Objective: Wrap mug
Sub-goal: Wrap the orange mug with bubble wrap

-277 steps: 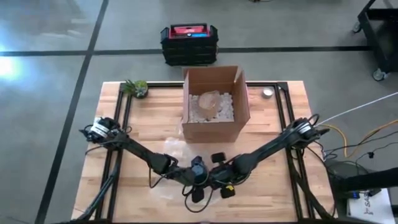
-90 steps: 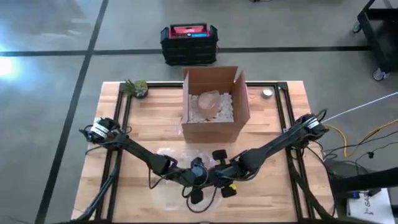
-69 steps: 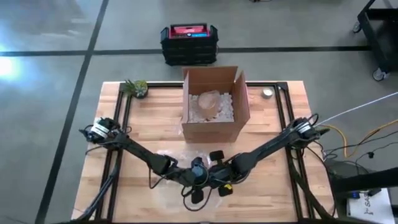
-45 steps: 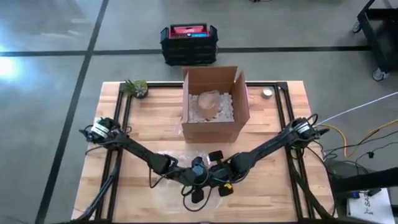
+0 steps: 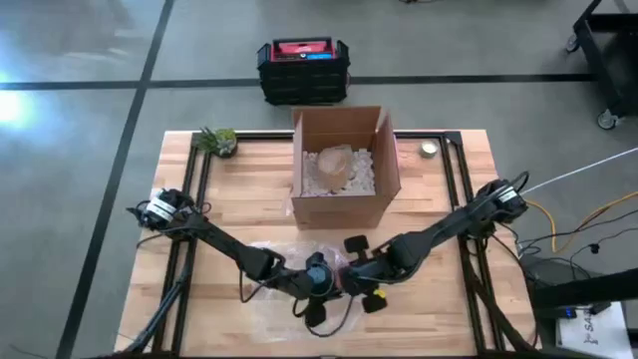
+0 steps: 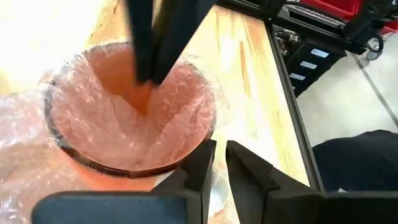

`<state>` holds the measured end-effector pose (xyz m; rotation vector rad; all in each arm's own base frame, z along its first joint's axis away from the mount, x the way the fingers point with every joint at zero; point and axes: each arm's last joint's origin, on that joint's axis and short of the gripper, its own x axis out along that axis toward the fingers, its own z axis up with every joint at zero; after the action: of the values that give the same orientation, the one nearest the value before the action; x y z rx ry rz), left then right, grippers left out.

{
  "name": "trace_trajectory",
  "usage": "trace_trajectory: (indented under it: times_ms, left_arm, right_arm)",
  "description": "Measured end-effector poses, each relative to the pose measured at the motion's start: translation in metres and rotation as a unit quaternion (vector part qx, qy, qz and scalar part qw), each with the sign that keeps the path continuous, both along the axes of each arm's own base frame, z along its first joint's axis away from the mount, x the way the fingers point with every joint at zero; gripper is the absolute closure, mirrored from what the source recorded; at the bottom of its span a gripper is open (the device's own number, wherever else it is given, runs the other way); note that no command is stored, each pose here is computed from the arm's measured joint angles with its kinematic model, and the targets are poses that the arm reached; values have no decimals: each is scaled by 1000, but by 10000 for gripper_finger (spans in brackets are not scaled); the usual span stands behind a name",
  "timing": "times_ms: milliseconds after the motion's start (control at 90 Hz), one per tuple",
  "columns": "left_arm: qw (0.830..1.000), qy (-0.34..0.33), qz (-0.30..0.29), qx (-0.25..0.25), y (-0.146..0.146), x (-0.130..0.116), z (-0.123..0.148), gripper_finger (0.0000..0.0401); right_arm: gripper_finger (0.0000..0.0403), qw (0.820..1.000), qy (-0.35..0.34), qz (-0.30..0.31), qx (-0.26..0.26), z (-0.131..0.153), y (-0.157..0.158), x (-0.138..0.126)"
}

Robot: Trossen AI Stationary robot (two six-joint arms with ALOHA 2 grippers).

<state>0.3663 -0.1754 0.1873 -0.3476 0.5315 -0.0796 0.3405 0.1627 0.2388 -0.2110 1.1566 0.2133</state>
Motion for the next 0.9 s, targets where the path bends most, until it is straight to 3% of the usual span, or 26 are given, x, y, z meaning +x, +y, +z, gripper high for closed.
trace_trajectory:
  times_ms: [111,289,644,900]
  left_arm:
    - [1000,0,1,0,0,0,0,365]
    - [1000,-2,1,-1,0,0,0,365]
    - [1000,-2,3,-5,0,0,1,365]
    - [1000,-4,5,-9,0,1,1,365]
  right_arm:
    - [401,1000,18,12,23,4,5,-9]
    - [401,999,-9,27,43,-6,17,-4]
    - [401,999,44,24,-1,-58,11,17]
    - [401,998,61,19,-6,-78,6,25]
